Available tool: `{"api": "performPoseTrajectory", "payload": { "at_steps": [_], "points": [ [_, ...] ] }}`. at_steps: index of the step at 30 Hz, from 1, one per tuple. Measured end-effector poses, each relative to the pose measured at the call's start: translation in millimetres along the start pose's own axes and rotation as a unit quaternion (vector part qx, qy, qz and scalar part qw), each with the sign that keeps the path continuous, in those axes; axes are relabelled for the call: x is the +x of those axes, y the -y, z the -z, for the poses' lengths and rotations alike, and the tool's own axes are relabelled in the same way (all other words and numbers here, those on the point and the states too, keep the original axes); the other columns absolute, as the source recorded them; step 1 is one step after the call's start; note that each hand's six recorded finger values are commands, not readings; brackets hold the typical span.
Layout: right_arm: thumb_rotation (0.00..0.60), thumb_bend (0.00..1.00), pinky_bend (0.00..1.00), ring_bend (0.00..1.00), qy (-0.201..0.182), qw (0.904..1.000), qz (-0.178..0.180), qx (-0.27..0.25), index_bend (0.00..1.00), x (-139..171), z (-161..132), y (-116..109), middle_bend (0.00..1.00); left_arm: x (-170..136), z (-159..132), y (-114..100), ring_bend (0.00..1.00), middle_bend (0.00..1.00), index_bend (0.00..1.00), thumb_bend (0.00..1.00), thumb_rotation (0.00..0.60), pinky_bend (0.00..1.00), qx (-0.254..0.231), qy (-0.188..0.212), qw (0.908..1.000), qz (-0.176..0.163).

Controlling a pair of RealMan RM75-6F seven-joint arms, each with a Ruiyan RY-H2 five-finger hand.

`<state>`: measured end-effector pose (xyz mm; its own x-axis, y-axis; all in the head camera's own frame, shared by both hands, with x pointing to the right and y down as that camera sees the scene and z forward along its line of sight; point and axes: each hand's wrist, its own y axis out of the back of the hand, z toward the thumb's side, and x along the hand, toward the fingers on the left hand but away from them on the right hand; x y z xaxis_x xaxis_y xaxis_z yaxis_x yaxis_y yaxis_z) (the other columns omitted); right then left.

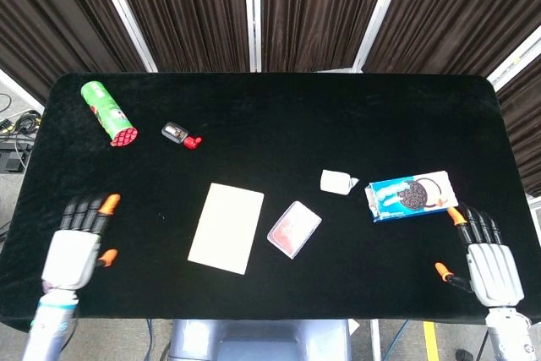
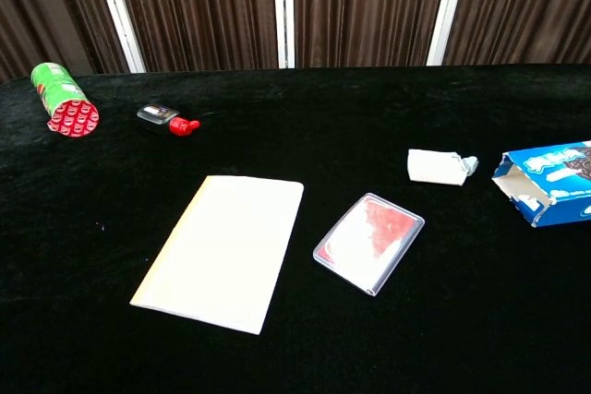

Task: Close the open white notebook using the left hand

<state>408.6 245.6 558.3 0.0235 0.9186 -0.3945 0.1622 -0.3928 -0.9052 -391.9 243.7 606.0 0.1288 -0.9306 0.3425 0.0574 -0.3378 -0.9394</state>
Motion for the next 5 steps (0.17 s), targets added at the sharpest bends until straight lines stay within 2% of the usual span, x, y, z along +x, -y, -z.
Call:
{"api": "performPoseTrajectory", "payload": {
  "at_steps": [5],
  "points": [
    [0.6,0.09,0.0,0.0,-0.004,1.0,-0.001,0.0,0.0,-1.0,-0.9,-0.4,0.0,-15.0,25.1,-4.0,0.0,0.0,0.0,0.13,0.6,0.0,0.006,-0.035,0.9993,0.014]
  ]
}}
